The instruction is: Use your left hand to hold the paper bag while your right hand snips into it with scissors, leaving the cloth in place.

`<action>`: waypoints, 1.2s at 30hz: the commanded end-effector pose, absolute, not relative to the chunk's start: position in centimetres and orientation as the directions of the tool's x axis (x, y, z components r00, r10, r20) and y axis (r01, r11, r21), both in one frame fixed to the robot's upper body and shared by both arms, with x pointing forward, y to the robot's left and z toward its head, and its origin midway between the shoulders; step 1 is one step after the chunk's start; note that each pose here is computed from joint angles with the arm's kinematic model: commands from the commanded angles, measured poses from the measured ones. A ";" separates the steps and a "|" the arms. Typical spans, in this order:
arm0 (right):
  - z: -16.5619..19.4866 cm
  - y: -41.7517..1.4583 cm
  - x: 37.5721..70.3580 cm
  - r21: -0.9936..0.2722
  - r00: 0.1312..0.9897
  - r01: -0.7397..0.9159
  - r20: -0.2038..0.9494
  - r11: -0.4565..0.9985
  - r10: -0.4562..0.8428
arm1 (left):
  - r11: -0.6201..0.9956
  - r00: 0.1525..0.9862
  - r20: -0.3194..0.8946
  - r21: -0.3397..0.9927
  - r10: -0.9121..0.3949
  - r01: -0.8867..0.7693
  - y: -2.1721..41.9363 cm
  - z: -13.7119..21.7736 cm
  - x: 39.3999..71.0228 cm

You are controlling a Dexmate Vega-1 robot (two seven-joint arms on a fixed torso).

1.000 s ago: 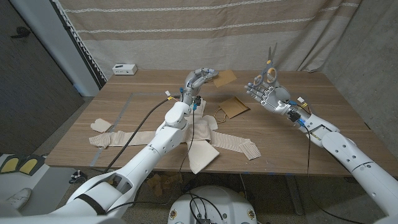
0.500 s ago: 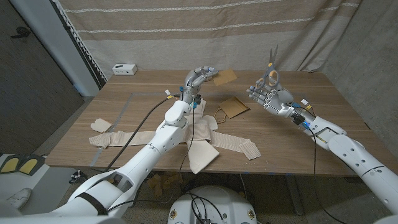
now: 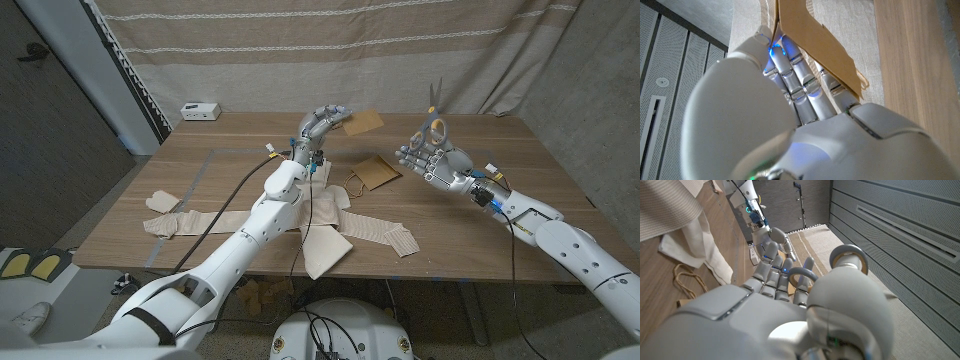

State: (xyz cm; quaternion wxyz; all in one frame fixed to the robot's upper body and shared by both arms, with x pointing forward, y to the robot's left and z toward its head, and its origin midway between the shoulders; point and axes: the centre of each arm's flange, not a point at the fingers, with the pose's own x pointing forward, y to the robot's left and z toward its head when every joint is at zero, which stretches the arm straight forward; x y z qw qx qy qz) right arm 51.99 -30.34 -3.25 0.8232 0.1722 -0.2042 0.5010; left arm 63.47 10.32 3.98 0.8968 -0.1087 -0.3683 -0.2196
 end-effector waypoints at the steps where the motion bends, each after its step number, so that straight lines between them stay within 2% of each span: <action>1: -4.0 -30.0 50.9 0.079 0.414 -0.900 0.464 0.428 0.783 | 0.857 0.624 0.694 -0.019 -0.360 0.515 9.9 4.1 63.8; 14: -4.4 -30.3 49.7 0.079 0.422 -0.899 0.415 0.431 0.806 | 0.849 0.633 0.678 -0.026 -0.374 0.528 9.7 4.6 64.2; 36: -5.5 -29.6 48.8 0.088 0.413 -0.909 0.334 0.408 0.848 | 0.807 0.601 0.686 -0.034 -0.411 0.590 8.8 5.4 65.0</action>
